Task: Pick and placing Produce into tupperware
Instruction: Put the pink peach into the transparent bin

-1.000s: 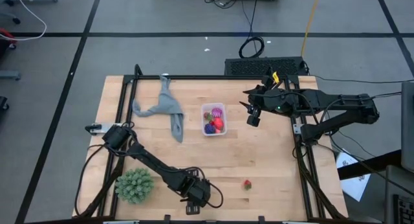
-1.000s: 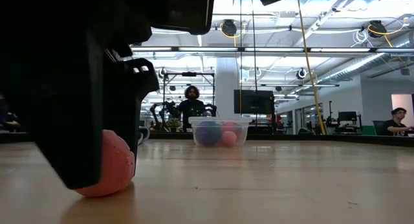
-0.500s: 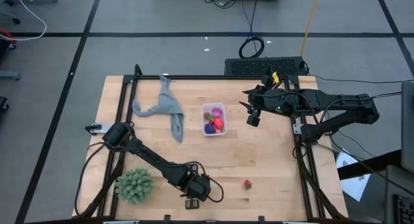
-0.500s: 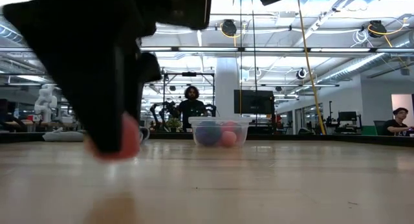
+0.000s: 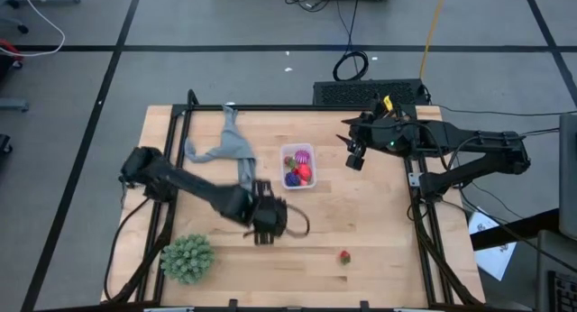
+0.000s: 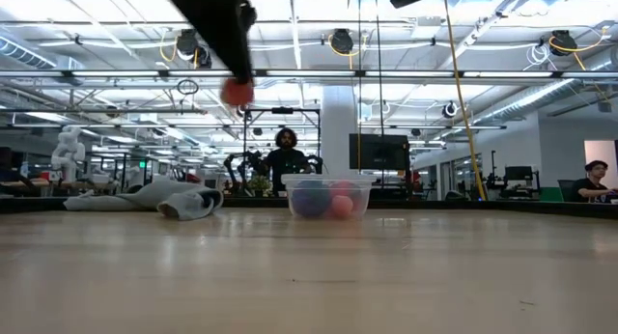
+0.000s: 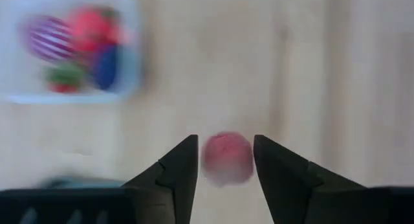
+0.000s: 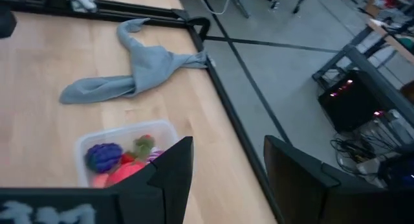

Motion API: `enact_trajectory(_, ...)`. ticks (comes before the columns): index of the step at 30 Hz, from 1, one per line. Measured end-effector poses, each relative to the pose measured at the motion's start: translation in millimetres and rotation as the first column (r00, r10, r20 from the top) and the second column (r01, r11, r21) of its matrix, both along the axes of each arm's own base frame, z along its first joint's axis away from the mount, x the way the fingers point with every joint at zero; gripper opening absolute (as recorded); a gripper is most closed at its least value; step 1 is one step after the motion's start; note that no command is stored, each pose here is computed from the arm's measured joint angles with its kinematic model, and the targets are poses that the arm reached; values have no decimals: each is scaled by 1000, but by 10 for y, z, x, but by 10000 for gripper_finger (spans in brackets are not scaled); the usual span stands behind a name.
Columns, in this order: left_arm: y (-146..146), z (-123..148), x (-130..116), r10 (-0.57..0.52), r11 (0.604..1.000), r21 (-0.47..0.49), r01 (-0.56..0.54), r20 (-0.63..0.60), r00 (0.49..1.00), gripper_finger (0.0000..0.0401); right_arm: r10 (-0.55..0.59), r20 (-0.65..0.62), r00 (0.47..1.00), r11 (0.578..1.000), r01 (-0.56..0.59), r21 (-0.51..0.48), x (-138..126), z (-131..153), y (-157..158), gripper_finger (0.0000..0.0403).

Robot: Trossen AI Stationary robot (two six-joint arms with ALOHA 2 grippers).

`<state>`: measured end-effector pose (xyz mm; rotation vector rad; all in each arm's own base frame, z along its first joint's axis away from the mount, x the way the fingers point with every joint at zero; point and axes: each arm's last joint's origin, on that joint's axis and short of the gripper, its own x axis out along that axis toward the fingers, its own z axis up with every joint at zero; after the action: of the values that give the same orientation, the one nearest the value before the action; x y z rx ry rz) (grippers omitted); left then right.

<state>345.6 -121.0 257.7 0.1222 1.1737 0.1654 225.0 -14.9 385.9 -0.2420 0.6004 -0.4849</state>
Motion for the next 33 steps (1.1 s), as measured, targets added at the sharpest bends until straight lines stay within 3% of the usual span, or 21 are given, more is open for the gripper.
enact_trajectory(7,822,301,35,55,993,102,-59,47,997,156,-59,30,998,998,60,-18,-107,74,-148,180)
enact_trajectory(12,1282,300,61,135,991,3,-136,31,990,157,-87,21,996,996,88,-19,-139,74,-209,180)
enact_trajectory(20,1340,291,43,118,993,-31,-118,3,993,157,-74,-2,997,997,74,-36,-149,67,-209,180)
enact_trajectory(33,1053,256,-54,210,967,-127,-220,-85,974,157,-77,-3,997,996,76,-36,-151,67,-216,180)
